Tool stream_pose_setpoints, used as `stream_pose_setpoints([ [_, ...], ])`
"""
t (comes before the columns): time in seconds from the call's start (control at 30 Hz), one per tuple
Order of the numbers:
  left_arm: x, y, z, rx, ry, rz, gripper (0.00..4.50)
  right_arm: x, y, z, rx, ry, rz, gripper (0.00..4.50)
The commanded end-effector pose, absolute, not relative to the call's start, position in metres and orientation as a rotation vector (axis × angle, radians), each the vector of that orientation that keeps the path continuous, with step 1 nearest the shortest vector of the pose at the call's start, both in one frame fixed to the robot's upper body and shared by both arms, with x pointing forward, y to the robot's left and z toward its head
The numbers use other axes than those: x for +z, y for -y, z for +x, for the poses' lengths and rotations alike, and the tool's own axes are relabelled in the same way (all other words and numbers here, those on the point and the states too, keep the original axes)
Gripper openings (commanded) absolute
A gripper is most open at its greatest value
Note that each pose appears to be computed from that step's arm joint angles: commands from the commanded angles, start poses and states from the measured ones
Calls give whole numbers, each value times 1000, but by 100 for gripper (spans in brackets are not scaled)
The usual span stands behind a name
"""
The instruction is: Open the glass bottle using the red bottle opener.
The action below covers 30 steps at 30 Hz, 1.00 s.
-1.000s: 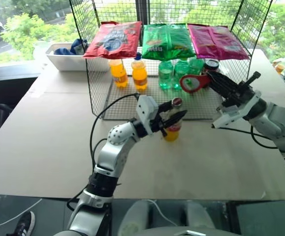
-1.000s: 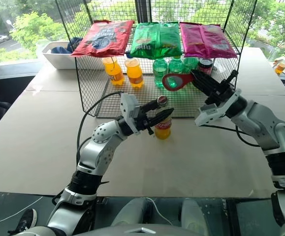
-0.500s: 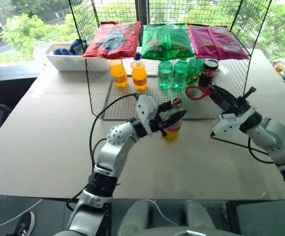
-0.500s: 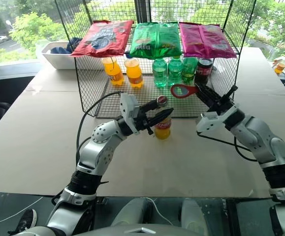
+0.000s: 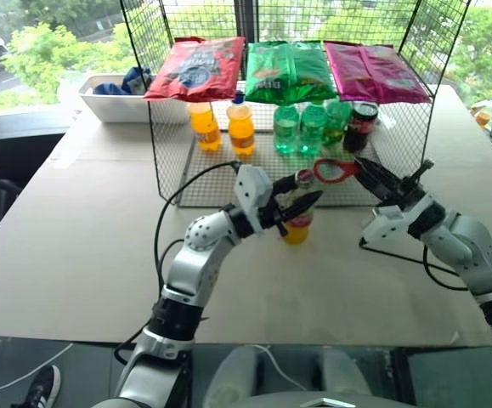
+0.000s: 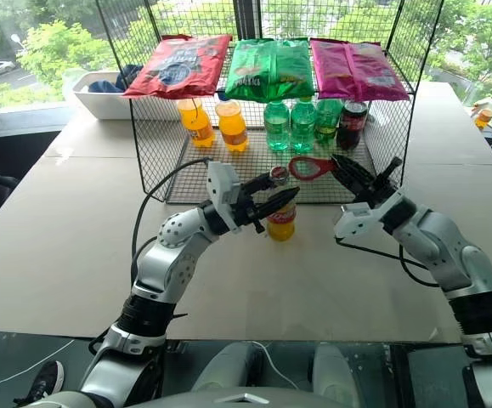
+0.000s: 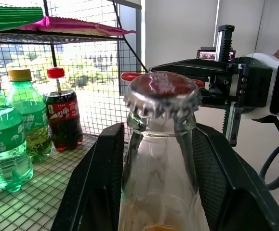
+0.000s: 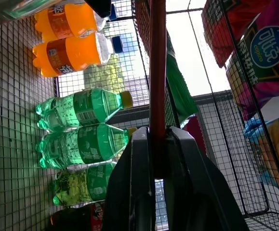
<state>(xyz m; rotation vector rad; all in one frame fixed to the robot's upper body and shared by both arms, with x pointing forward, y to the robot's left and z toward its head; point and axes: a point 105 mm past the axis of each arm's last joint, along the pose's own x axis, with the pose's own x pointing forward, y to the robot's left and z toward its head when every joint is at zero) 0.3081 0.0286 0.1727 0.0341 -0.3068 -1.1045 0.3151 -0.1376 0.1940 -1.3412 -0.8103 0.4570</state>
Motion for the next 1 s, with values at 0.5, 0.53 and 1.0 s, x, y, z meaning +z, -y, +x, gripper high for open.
stream_pose_setpoints([
  [0.5,152,-28,310,-1109,220,44,163,214,133,308,416,896,-1317,0],
  [0.53,153,-28,310,-1110,222,43,163,214,132,308,416,897,-1317,0],
  [1.0,154,-28,309,-1108,233,41,449,226,145,311,299,860,-1130,0],
])
